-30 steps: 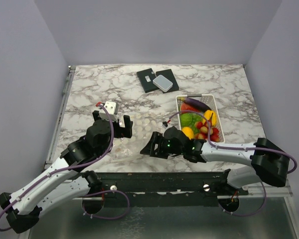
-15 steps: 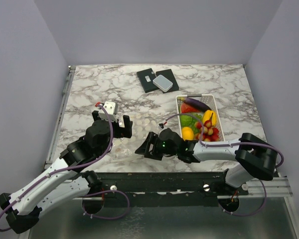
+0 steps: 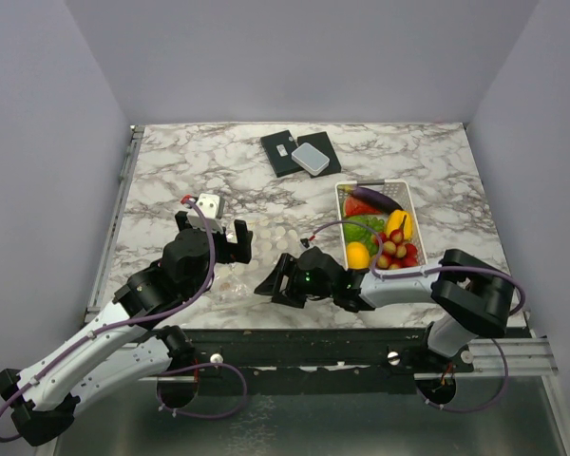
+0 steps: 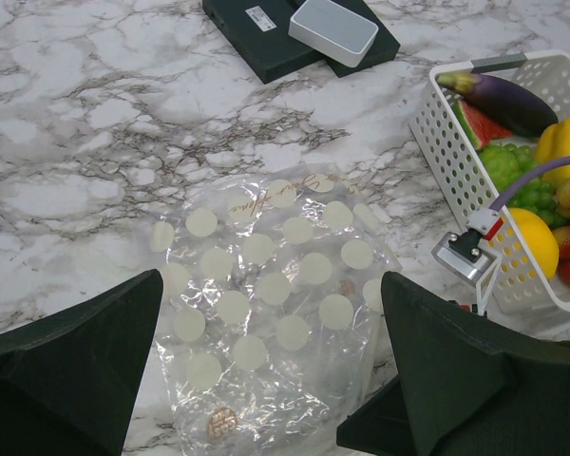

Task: Place the food in the zip-top bag and seal the zipper
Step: Pick up the zipper food storage bag at the center of the board.

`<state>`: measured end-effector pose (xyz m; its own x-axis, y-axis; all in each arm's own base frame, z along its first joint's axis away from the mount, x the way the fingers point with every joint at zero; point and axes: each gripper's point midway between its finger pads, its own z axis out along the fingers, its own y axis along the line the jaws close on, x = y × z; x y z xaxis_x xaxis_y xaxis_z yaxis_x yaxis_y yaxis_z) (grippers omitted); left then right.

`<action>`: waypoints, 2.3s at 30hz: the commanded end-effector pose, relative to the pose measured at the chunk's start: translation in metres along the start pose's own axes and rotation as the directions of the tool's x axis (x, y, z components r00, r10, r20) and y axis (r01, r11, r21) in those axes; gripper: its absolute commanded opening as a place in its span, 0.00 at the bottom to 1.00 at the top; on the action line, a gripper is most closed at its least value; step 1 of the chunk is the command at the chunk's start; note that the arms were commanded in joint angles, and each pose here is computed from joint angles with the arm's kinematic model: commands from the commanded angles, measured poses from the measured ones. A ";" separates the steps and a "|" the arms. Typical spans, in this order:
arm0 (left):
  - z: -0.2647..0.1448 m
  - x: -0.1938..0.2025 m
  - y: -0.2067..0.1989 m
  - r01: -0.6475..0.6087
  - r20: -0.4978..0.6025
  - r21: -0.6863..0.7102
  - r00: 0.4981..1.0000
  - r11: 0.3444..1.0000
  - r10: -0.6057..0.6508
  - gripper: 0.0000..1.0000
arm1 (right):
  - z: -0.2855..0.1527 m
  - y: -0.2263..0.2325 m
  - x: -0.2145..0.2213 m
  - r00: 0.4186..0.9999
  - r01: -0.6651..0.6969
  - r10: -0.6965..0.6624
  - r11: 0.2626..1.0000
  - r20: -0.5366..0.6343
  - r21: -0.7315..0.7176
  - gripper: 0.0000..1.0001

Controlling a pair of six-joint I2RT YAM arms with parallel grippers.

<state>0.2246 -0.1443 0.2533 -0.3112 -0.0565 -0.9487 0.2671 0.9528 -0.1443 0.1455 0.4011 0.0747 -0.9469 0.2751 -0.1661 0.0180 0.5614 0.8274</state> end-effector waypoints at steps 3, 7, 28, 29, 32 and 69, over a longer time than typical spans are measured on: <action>0.000 0.004 0.002 0.006 -0.005 -0.007 1.000 1.000 -0.006 0.99 | 0.009 0.009 -0.010 0.998 -0.009 0.010 1.000 0.059 -0.013 0.70; 0.000 0.003 0.002 0.007 -0.003 -0.007 1.000 1.000 -0.007 0.99 | 0.011 0.007 -0.018 0.995 -0.011 0.011 1.000 0.101 -0.001 0.68; 0.003 0.007 0.001 0.000 -0.017 -0.010 1.000 1.000 0.000 0.99 | 0.026 -0.007 -0.045 0.967 -0.049 0.034 0.997 0.251 0.053 0.48; 0.003 0.007 0.001 -0.001 -0.017 -0.011 1.000 1.000 0.001 0.99 | 0.025 -0.007 -0.047 0.966 -0.047 0.032 0.998 0.258 0.052 0.45; 0.003 0.008 0.001 -0.003 -0.020 -0.012 1.000 1.000 0.002 0.99 | 0.023 -0.003 -0.050 0.962 -0.037 0.022 0.998 0.273 0.050 0.33; 0.001 0.049 -0.041 0.145 -0.238 0.141 0.965 0.979 -0.109 0.99 | -0.073 0.058 -0.127 0.785 0.271 -0.422 0.892 0.453 0.361 0.01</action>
<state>0.2083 -0.1768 0.2208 -0.4913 -0.0810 -0.8672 0.3261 0.9061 -0.2693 0.2310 0.3574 0.1702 -0.6695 0.3853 -0.6350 -0.1253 0.7841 0.6079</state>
